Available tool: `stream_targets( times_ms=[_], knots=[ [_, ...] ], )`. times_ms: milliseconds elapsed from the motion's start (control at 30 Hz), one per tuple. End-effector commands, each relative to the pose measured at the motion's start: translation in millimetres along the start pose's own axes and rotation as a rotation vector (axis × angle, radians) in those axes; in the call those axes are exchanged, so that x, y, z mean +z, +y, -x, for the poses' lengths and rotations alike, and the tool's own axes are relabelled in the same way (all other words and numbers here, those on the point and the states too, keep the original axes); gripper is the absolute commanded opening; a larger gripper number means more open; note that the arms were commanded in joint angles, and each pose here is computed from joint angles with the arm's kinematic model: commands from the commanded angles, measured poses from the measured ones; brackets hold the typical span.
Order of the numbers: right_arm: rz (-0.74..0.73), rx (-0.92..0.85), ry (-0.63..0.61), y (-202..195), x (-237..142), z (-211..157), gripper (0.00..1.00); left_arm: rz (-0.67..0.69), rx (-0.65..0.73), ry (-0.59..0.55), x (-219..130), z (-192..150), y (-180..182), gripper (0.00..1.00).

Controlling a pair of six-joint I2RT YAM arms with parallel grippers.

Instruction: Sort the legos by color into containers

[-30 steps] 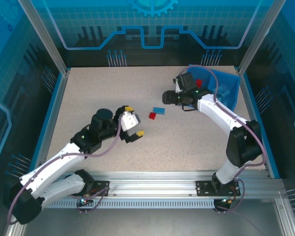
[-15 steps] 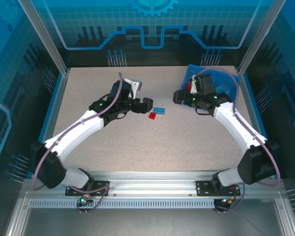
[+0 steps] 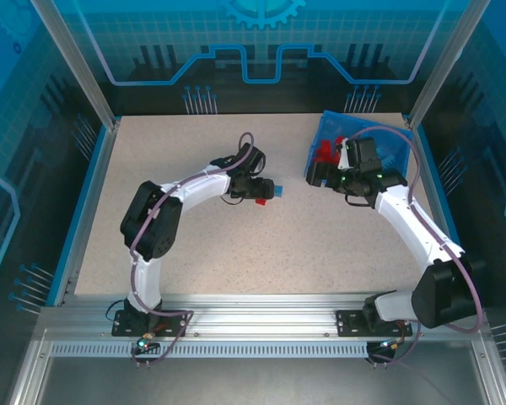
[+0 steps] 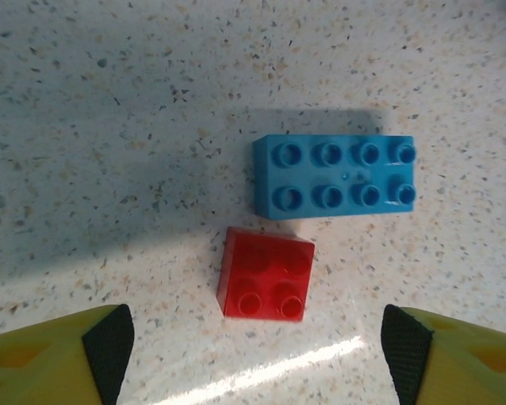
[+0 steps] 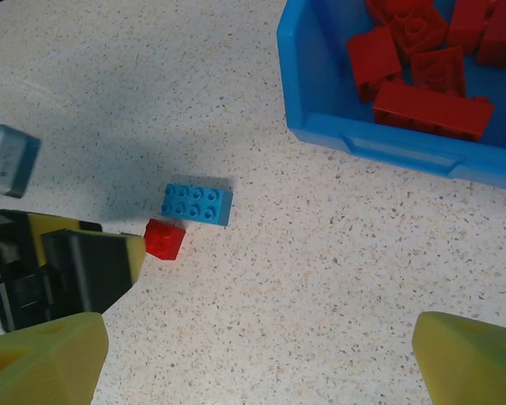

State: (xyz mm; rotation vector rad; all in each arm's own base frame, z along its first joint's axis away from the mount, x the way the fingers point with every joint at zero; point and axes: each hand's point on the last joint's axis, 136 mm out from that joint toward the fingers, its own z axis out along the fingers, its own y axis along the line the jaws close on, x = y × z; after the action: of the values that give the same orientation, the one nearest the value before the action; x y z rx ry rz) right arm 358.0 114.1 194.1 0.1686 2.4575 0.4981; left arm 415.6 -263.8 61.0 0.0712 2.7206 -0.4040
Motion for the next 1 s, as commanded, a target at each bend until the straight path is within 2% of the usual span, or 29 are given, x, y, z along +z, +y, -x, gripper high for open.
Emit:
stream_targets(
  times_ms=[0, 367, 600, 800, 967],
  knots=[
    [0.017, 0.013, -0.005, -1, -6, -1, 0.95, -0.018, 0.017, 0.034, 9, 1, -11, 0.77],
    [0.021, 0.019, 0.0, -1, -3, -1, 0.95, 0.072, 0.083, 0.104, 41, -22, -4, 0.61],
    [0.028, 0.023, 0.002, 0, -5, -3, 0.95, 0.141, 0.132, 0.117, 48, -33, 3, 0.43],
    [0.034, 0.025, 0.0, 2, -8, -2, 0.95, 0.115, 0.17, 0.084, 37, -27, -11, 0.36],
    [0.062, 0.025, -0.011, 8, -16, 0, 0.95, 0.05, 0.196, 0.025, -1, -13, -41, 0.35]
  ],
)
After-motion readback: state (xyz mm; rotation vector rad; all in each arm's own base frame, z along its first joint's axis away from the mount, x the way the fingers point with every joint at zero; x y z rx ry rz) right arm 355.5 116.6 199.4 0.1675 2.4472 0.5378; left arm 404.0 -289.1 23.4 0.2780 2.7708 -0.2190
